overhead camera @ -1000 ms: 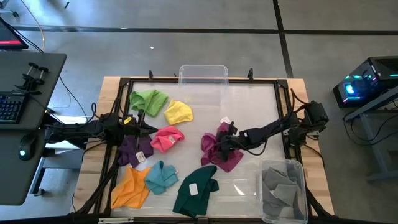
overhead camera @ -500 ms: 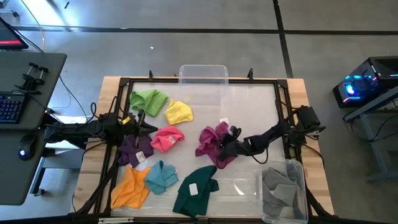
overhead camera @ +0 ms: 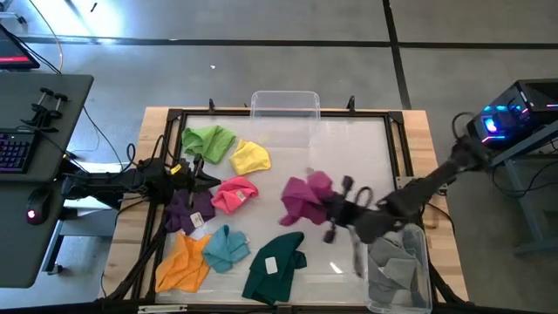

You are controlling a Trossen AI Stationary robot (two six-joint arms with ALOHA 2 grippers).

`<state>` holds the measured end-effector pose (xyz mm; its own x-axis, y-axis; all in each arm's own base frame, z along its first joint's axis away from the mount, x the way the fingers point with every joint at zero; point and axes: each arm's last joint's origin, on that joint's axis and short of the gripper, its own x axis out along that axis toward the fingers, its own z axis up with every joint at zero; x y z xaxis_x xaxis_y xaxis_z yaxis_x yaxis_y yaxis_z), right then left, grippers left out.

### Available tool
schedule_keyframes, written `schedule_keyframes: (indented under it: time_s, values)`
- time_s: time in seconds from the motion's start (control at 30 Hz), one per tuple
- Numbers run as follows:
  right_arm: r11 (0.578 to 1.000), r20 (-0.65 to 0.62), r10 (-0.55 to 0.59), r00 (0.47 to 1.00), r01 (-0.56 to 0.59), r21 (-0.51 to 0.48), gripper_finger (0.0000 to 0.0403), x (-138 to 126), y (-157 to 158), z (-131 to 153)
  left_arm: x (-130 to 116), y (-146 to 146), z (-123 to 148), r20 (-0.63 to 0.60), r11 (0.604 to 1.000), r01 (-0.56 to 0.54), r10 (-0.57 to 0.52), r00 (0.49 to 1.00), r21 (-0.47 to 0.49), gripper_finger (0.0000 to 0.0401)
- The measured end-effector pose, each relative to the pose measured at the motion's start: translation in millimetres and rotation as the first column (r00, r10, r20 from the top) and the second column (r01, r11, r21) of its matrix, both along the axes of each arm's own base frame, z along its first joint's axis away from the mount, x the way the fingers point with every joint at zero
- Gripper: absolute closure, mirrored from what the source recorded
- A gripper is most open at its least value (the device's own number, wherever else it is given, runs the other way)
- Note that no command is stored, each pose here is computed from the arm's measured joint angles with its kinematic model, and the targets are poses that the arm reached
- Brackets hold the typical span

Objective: Sort towels by color in basket
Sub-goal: Put the purple microfiber cloth into the bottom transparent bin

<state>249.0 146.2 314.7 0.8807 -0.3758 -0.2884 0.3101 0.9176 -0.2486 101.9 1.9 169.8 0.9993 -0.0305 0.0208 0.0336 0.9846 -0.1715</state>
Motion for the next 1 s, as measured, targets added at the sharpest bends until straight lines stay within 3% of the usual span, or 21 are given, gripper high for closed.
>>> schedule_keyframes:
  time_s: [0.1, 0.2, 0.3, 0.37, 0.47, 0.57, 0.8, 0.93, 1.0]
  values:
    - [0.984, -0.029, 0.011, 1.0, -0.006, 0.177, 0.0377, -31.3, 2.5, 46.5, 0.0, 0.0, 0.0, 0.0, 1.0, 0.0, 0.0, 1.0, -0.006, 0.0401]
    - [0.924, -0.144, 0.034, 0.989, 0.024, 0.381, 0.0374, -58.3, 2.9, 70.6, 0.0, 0.0, 0.0, 0.0, 1.0, 0.0, 0.0, 1.0, -0.008, 0.0401]
    - [0.791, -0.319, 0.084, 0.944, 0.131, 0.597, 0.0376, -82.2, 6.8, 79.3, 0.0, 0.0, 0.1, 0.0, 1.0, 0.0, 0.0, 1.0, -0.009, 0.0401]
    - [0.689, -0.423, 0.094, 0.901, 0.248, 0.681, 0.0377, -96.6, 13.0, 78.0, 0.0, 0.0, 0.1, 0.001, 1.0, 0.0, 0.0, 1.0, -0.009, 0.0401]
    - [0.581, -0.559, 0.034, 0.828, 0.439, 0.686, 0.0377, -113.9, 21.2, 66.6, 0.0, 0.0, 0.1, 0.0, 1.0, 0.0, 0.0, 1.0, -0.008, 0.0401]
    - [0.515, -0.655, -0.052, 0.754, 0.583, 0.629, 0.0377, -124.8, 26.6, 50.0, 0.0, 0.0, 0.1, 0.001, 1.0, 0.0, 0.0, 1.0, -0.008, 0.0401]
    - [0.429, -0.752, -0.096, 0.652, 0.709, 0.56, 0.0376, -121.1, 40.1, 1.4, 0.0, 0.0, 0.1, 0.001, 1.0, 0.0, 0.0, 1.0, -0.008, 0.0401]
    - [0.427, -0.761, -0.074, 0.645, 0.71, 0.56, 0.0355, -112.0, 43.9, -27.9, 0.0, 0.0, 1.9, 0.019, 1.0, 0.0, 0.0, 1.0, -0.007, 0.0401]
    - [0.415, -0.792, -0.041, 0.609, 0.731, 0.541, 0.0338, -109.2, 44.3, -43.0, -0.1, 0.0, 3.5, 0.036, 1.0, 0.0, 0.0, 0.999, -0.006, 0.0401]
